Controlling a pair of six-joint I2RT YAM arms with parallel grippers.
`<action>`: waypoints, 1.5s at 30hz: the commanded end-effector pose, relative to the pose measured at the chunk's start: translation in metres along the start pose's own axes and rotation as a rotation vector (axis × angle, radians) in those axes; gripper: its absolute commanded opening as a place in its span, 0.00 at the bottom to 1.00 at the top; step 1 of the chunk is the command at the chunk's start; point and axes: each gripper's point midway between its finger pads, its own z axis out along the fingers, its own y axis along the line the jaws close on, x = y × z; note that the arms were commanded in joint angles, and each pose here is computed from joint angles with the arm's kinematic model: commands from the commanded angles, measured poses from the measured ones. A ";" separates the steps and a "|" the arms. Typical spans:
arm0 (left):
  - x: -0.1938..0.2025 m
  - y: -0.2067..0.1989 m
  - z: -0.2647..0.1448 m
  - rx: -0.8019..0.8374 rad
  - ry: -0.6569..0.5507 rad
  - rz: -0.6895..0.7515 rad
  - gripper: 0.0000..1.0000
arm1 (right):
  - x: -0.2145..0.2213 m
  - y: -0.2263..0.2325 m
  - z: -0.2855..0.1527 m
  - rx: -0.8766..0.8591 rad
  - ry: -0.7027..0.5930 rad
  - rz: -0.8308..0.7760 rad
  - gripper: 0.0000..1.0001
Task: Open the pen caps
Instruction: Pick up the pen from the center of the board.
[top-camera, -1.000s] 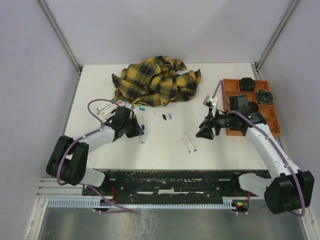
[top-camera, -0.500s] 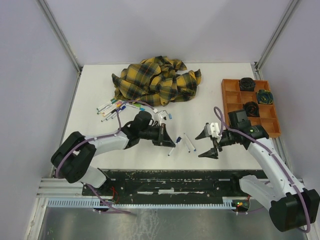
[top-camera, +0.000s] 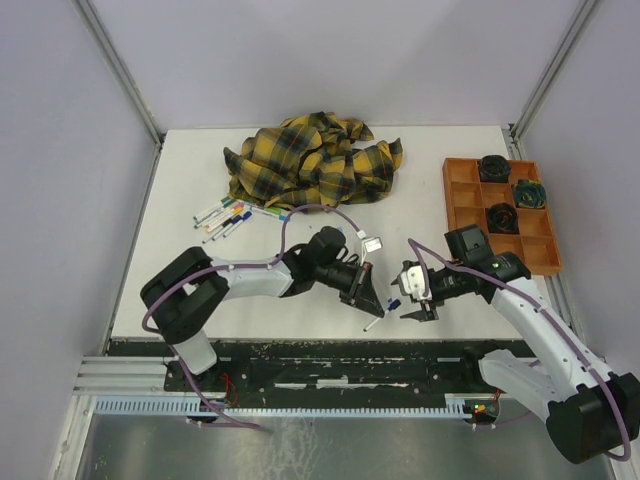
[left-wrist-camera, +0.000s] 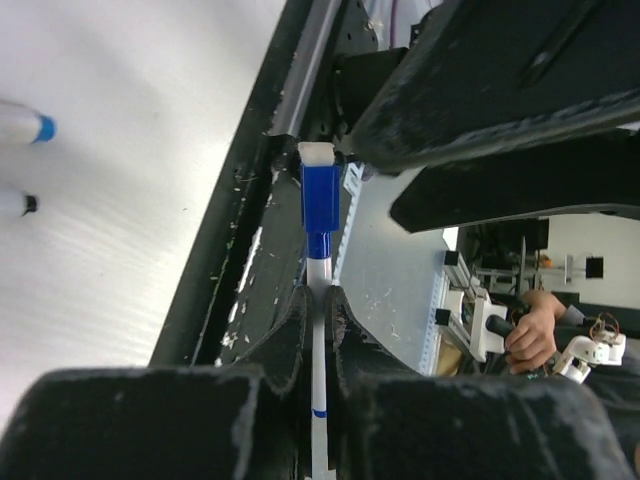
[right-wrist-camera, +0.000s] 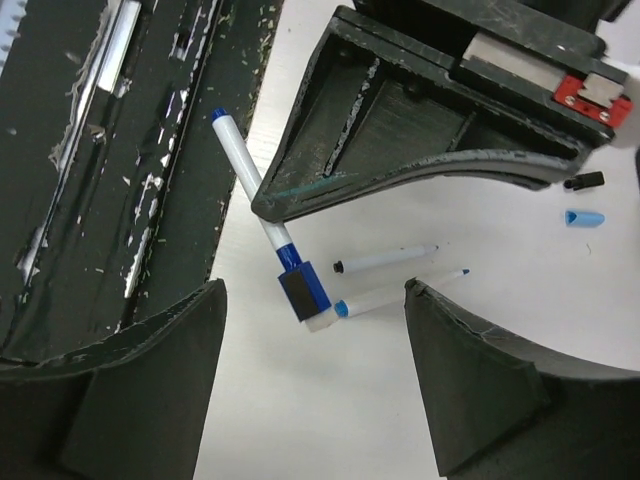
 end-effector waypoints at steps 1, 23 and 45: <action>-0.010 -0.031 0.007 0.112 0.027 0.073 0.03 | 0.010 0.005 0.003 -0.029 0.061 -0.079 0.79; -0.008 -0.041 0.009 0.153 0.073 0.104 0.03 | 0.012 0.012 0.009 -0.096 0.109 -0.126 0.32; -0.020 -0.032 -0.010 0.111 -0.016 0.092 0.55 | -0.006 0.028 0.005 -0.164 0.036 -0.153 0.12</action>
